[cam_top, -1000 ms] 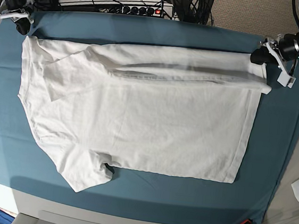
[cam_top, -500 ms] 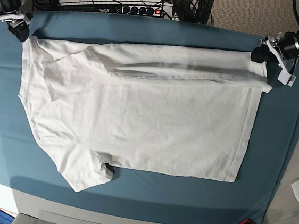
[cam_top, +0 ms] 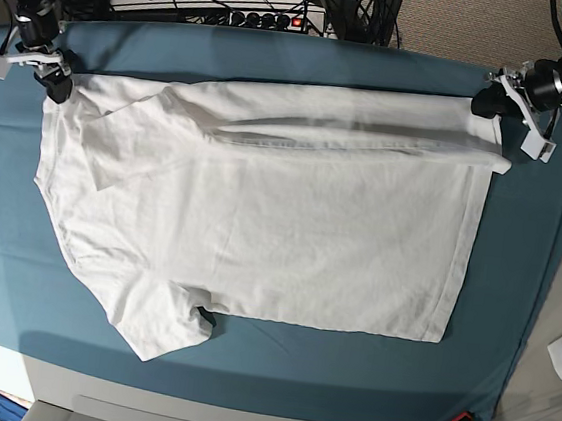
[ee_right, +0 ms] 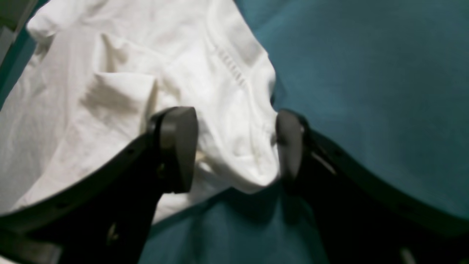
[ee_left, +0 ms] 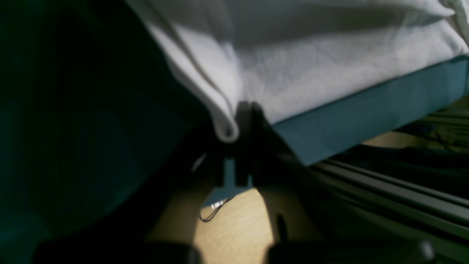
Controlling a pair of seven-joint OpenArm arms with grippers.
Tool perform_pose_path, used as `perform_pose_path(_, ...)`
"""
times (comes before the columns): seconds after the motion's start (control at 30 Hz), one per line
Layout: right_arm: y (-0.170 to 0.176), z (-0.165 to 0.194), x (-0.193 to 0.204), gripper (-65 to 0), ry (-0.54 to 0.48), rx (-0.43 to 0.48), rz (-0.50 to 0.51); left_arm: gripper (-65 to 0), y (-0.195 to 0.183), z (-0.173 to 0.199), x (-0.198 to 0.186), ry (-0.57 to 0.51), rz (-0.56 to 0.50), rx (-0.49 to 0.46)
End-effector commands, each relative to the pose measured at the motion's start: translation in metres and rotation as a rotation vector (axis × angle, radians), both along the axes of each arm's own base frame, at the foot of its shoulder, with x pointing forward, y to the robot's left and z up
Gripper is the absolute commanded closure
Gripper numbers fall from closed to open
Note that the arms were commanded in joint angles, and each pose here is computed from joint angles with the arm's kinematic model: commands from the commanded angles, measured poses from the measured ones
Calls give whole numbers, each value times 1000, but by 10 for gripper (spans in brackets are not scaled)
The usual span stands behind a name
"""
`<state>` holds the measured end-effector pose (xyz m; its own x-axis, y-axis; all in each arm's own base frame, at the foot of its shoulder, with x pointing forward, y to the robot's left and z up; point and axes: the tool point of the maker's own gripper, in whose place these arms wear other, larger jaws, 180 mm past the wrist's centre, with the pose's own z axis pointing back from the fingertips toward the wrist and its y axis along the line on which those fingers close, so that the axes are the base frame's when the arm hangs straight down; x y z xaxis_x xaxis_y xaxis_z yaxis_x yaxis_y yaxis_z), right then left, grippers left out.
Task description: Fold the T-shirt properly
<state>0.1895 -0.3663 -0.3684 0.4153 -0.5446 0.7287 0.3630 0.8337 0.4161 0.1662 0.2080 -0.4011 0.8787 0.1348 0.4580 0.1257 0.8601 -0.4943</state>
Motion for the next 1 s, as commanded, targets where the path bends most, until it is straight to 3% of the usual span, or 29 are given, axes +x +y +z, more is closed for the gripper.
perform_pose_path(0.0, -3, 13, 6, -332, -43, -18, 5, 0, 10, 0, -3, 16, -16, 46)
perform_pose_path(0.07, -3, 12, 5, -240, -41, -17, 4, 0, 10, 0, -3, 16, -15, 46)
perform_pose_path(0.17, -2, 9, 4, -5, -22, -34, 19, 0, 9, 0, -3, 15, -16, 46)
perform_pose_path(0.43, 2, 7, -2, 0, 3, -41, 55, 0, 10, -1, -4, 23, -19, 48)
perform_pose_path(0.77, 7, 34, -30, 0, 75, -205, 135, 0, 14, -1, -10, 37, -22, 60)
perform_pose_path(0.97, 7, 32, -45, 0, 125, -228, 150, 0, 15, -5, -22, 70, -26, 63)
